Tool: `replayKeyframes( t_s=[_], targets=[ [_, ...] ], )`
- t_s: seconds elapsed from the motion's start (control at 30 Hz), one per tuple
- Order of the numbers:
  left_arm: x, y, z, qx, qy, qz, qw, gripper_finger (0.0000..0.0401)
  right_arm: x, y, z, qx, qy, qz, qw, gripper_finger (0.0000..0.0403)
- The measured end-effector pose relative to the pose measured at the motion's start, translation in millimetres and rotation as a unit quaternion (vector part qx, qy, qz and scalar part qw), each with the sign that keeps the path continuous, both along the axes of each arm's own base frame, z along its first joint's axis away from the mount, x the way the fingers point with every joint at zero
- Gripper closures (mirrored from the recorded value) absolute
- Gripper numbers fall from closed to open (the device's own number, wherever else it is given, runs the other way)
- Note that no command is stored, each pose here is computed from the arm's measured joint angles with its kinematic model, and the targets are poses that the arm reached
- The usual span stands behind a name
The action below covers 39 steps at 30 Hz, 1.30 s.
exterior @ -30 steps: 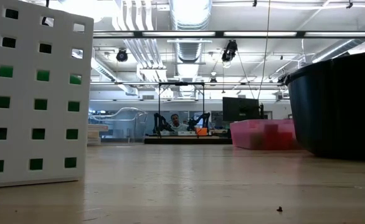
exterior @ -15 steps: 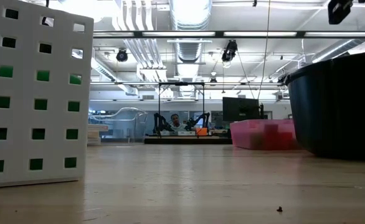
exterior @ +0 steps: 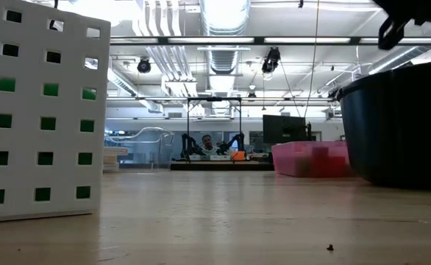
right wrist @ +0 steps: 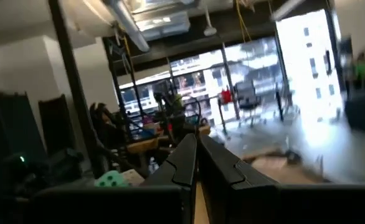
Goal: Pick & Place Toys
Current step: Return to Home Position
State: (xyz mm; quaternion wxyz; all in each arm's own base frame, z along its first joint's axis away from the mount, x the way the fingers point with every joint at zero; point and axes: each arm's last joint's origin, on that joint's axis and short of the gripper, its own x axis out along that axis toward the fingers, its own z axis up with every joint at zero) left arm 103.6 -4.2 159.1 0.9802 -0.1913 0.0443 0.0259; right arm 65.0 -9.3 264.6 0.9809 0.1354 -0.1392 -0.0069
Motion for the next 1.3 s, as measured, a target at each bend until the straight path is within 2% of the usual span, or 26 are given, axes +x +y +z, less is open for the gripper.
replayKeyframes(
  t_s=[0.1,0.2,0.5,0.7,0.97,1.3],
  targets=[
    [0.2,0.0,-0.3,0.0,0.002,0.0,1.0,0.0397,7.3,-1.6,-11.3,0.041,0.026,0.008,0.999,0.0392],
    [0.3,0.0,-0.5,0.0,0.003,0.0,1.0,0.0397,12.8,-2.3,-22.2,0.044,0.048,0.014,0.998,0.0392],
    [0.3,0.0,-0.5,0.0,0.003,0.0,1.0,0.0397,22.9,-4.4,-52.6,-0.067,0.088,-0.01,0.994,0.0392],
    [0.3,0.0,-0.5,0.0,0.003,0.0,1.0,0.0397,27.2,-5.4,-69.4,-0.1,0.115,-0.015,0.988,0.0392],
    [0.3,0.0,-0.5,0.0,0.003,0.0,1.0,0.0397,32.4,-6.4,-96.3,-0.106,0.154,-0.011,0.982,0.0392],
    [0.3,0.0,-0.5,0.0,0.003,0.0,1.0,0.0397,34.3,-6.9,-99.2,-0.117,0.166,-0.012,0.979,0.0392]
  ],
)
